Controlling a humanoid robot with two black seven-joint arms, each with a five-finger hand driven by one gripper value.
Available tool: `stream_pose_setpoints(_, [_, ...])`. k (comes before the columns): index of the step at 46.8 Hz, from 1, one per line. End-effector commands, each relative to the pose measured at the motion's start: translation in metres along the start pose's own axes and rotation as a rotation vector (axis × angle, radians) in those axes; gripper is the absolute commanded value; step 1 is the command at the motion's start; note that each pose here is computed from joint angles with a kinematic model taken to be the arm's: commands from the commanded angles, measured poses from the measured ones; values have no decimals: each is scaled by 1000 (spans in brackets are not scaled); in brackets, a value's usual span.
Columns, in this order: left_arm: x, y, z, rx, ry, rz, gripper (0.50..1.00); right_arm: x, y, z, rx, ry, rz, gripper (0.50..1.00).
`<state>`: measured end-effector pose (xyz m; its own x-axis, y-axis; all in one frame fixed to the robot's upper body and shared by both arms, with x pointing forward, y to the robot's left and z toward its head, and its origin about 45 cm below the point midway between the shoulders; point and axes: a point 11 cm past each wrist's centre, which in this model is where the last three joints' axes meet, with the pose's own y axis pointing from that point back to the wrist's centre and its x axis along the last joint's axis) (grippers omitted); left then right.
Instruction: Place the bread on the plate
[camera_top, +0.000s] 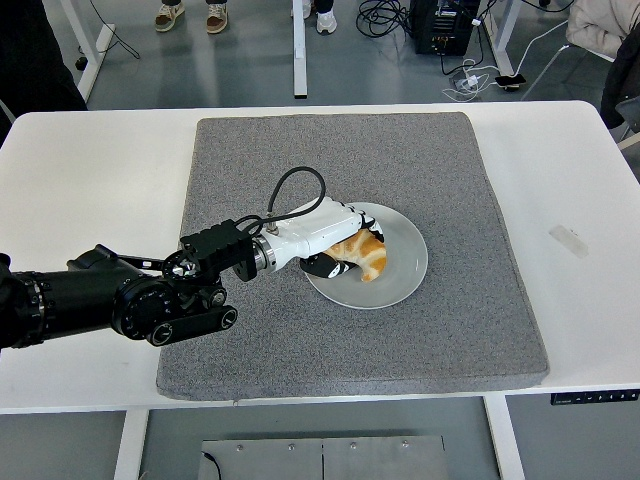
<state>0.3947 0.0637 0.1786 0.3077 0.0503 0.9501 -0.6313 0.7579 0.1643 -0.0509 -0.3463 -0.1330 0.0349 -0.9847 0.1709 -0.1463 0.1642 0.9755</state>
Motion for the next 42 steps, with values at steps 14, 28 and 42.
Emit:
stream_pose_setpoints(14, [-3, 1, 0, 3, 6, -7, 581, 0, 0, 0, 0, 0, 0, 1000])
stream_pose_setpoints(28, [-4, 1, 4, -30, 11, -16, 895, 0, 0, 0, 0, 0, 0, 1000])
stream_pose_setpoints(42, [2, 0, 12, -81, 10, -13, 948, 0, 0, 0, 0, 0, 0, 1000])
